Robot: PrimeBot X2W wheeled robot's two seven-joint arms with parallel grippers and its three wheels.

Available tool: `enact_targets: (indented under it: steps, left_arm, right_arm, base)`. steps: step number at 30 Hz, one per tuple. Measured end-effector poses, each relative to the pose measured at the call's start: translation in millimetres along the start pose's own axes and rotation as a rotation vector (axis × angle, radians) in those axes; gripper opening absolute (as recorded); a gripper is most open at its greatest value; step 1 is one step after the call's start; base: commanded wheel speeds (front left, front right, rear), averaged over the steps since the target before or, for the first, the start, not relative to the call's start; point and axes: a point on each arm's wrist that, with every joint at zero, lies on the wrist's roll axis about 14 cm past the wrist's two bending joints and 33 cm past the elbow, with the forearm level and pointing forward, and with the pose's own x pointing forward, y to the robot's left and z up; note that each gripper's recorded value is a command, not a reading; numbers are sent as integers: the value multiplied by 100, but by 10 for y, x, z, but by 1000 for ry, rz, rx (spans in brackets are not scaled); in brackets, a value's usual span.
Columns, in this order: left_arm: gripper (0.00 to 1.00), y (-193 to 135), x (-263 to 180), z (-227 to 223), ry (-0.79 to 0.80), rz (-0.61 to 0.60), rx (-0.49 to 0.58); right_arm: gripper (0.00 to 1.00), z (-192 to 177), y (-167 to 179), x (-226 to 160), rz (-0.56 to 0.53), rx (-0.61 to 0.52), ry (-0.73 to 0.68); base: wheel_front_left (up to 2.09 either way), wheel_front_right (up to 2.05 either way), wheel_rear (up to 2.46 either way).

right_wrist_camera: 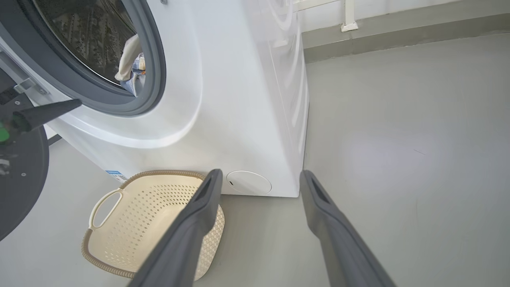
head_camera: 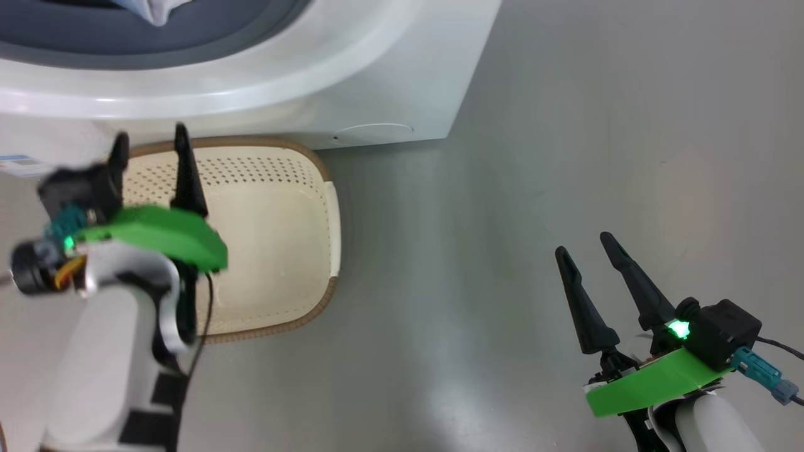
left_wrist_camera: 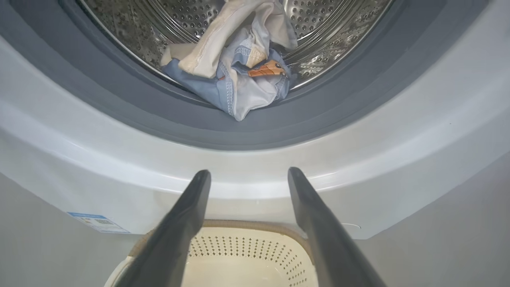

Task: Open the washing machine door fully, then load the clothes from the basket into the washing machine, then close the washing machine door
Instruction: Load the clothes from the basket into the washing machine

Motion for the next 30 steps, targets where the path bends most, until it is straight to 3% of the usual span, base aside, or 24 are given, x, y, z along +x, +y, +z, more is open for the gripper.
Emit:
enact_targets:
  steps: [11,30]
  left_arm:
    - [100,-177,709,385,34,-22,48]
    - [99,-260,1246,198,105,-24,51]
  right_arm:
    - [100,-36,-53,-115,-26,0,20]
    - [100,-133,-312,-348,-87,-43,80]
  base:
    - [0,0,0]
    - [0,0,0]
